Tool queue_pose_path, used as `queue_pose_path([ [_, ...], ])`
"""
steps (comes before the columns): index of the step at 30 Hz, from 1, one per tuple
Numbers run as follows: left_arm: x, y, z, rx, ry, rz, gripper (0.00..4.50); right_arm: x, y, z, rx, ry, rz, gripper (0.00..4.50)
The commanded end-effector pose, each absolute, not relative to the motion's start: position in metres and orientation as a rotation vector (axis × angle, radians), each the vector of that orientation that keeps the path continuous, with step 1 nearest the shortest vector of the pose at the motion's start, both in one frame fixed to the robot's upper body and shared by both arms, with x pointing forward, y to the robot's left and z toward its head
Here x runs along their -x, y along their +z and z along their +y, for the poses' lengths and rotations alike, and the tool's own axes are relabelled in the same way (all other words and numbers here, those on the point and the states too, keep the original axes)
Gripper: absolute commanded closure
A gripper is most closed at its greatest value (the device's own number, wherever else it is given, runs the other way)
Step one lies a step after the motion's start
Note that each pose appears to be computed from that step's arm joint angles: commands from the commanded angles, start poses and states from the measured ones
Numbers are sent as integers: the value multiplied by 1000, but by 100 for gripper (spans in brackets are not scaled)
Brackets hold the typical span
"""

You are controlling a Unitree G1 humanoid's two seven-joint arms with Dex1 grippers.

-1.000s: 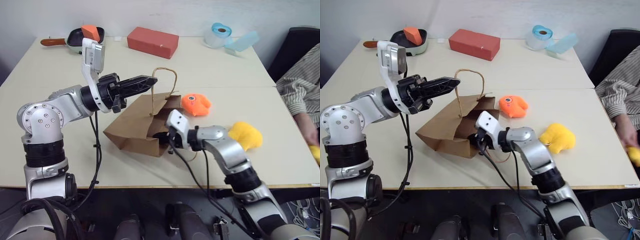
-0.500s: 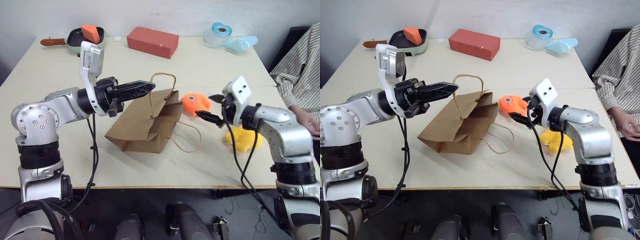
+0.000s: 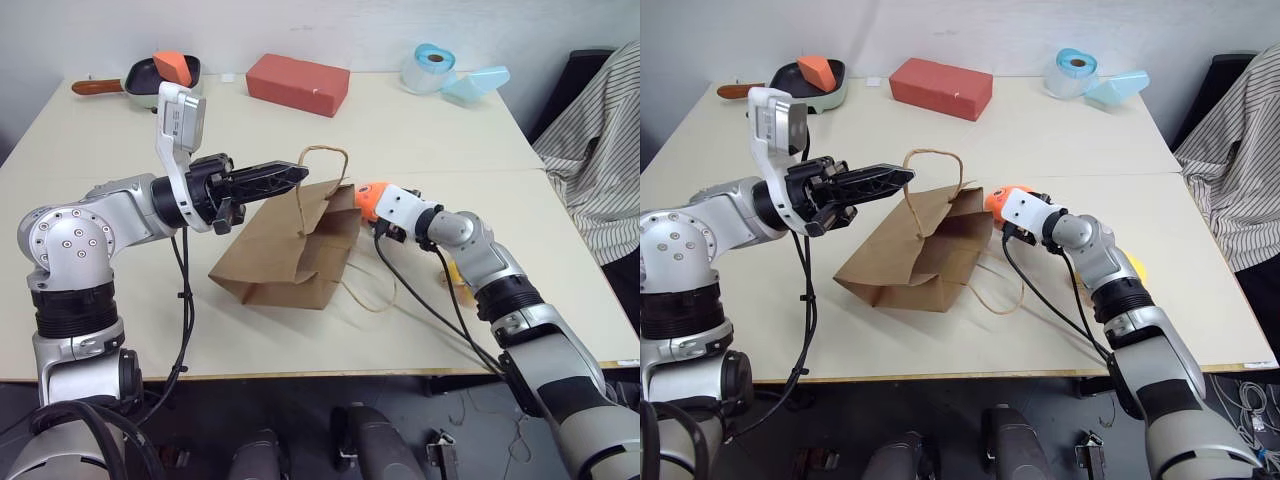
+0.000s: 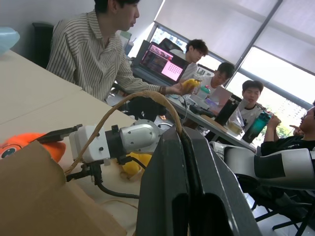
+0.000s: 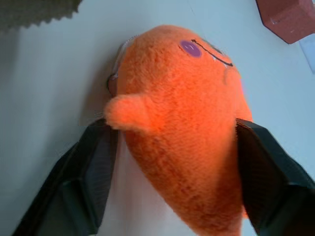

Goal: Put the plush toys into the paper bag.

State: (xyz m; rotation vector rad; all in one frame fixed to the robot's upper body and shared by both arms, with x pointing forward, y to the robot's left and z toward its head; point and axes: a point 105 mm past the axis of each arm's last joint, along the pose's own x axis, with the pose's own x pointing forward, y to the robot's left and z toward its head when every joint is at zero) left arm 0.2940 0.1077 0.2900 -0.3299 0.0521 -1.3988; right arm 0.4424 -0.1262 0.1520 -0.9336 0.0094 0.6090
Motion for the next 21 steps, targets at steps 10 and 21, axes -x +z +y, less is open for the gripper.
queue_pose_path([
  [10,-288,299,107,298,-1427,17,450,-383,226,-172,733,622,-233,443],
  [21,-292,304,103,297,-1452,3,450,-307,208,-103,917,951,-338,443],
])
